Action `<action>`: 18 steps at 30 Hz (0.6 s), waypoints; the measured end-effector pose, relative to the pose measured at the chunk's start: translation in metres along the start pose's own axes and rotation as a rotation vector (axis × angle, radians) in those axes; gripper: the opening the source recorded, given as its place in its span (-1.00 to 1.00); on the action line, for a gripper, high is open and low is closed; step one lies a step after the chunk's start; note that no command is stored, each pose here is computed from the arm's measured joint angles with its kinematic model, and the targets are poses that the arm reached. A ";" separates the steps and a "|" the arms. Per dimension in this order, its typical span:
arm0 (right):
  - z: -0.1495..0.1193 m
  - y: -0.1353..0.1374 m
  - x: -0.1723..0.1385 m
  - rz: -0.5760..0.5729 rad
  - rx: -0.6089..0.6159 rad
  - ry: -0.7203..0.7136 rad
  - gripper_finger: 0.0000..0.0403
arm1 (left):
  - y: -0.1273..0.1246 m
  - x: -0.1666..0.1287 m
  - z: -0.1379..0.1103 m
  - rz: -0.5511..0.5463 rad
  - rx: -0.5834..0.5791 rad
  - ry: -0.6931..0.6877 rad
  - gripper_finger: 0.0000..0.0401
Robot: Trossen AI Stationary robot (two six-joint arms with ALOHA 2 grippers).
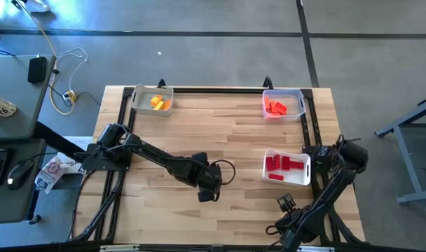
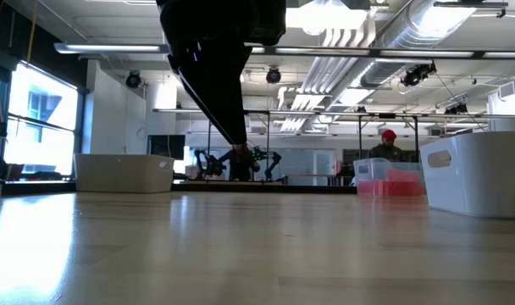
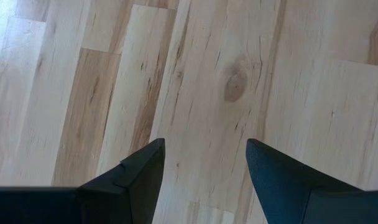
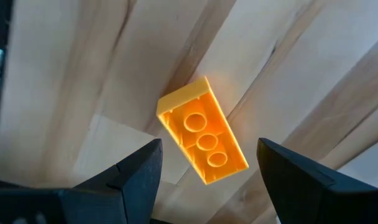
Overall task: Sort & place blocks by color
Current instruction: Put the yellow block into the gray bin
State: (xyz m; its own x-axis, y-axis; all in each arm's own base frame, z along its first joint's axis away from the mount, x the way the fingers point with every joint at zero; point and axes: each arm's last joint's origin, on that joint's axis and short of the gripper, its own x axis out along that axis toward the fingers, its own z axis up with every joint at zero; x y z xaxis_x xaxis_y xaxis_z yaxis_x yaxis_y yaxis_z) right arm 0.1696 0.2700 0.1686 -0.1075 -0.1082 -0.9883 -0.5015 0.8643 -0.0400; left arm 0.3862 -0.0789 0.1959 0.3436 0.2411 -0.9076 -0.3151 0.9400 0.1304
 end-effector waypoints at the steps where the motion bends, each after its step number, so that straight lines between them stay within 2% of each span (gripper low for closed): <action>1: 0.000 0.001 0.003 -0.010 -0.005 0.005 0.23 | 0.000 0.000 0.000 0.000 0.000 0.000 0.05; 11: 0.003 0.006 0.022 -0.057 -0.009 0.071 0.19 | 0.000 0.000 0.000 0.000 0.002 -0.001 0.05; 14: 0.003 0.006 0.022 -0.049 0.005 0.079 0.02 | 0.000 0.000 0.000 0.000 0.003 -0.001 0.05; 18: 0.003 0.007 0.022 -0.039 0.036 0.090 -0.37 | 0.000 0.000 0.000 -0.001 0.002 -0.002 0.05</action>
State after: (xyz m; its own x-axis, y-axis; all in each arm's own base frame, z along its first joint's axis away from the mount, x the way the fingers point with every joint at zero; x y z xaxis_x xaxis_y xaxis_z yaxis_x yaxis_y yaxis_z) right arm 0.1662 0.2745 0.1461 -0.1662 -0.1849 -0.9686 -0.4755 0.8755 -0.0856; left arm 0.3863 -0.0790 0.1960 0.3455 0.2410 -0.9069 -0.3128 0.9408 0.1309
